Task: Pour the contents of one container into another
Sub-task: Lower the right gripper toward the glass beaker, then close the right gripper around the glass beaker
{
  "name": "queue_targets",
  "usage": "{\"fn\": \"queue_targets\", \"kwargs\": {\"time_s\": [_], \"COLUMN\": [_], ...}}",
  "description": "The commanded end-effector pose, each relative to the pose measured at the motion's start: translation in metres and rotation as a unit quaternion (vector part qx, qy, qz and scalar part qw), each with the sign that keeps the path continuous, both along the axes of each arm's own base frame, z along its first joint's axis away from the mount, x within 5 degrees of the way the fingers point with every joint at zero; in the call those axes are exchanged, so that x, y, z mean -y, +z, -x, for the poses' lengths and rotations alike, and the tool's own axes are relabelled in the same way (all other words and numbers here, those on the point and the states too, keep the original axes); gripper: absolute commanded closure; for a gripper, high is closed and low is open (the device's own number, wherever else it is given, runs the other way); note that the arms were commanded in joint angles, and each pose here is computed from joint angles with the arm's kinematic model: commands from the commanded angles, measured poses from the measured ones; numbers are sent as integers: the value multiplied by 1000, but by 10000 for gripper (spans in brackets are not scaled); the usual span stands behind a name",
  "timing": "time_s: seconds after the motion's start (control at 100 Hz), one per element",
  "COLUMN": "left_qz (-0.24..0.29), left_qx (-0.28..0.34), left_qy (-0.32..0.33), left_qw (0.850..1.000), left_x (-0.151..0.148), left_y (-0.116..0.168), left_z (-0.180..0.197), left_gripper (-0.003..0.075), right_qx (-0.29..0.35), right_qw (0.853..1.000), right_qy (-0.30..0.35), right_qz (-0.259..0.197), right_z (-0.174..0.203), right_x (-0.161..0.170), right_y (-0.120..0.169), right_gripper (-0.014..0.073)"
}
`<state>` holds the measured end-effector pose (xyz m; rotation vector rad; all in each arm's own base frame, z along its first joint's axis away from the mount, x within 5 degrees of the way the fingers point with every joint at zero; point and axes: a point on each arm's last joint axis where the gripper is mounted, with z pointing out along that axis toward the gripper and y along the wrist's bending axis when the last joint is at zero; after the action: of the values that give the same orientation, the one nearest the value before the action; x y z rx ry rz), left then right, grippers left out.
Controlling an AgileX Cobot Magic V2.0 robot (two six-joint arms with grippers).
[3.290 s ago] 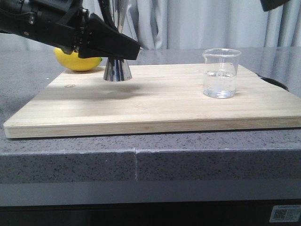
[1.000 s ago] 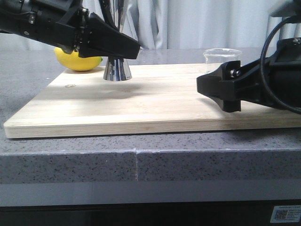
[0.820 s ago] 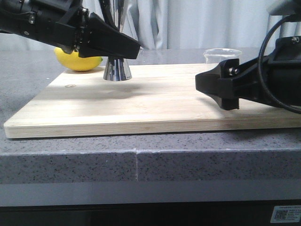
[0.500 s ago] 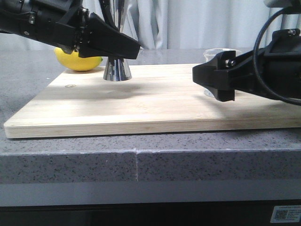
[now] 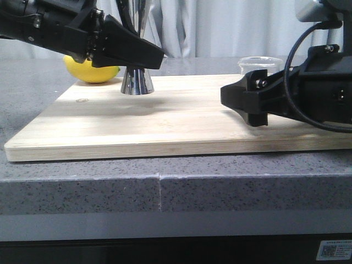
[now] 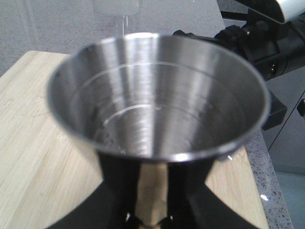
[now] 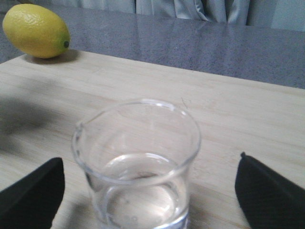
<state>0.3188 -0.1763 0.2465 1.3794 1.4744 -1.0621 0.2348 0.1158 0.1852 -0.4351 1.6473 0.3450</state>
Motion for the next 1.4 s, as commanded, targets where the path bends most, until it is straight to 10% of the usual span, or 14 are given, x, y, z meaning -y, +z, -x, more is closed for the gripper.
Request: {"fn": "queue_targets", "kwargs": {"time_s": [0.0,1.39], "left_qz": [66,66], "left_qx": [15,15], "left_qy": [-30,-30], "left_qw": [997,997], "left_x": [3,3], "left_y": [35,35], "left_z": [11,11], "left_gripper": [702,702], "right_qx": [62,65], "right_qw": [998,997], "right_qy": [5,27], "right_qz": [-33,-22], "right_z": [-3,-10], "right_x": [-3,-10], "right_y": [20,22], "right_gripper": [-62,148]}}
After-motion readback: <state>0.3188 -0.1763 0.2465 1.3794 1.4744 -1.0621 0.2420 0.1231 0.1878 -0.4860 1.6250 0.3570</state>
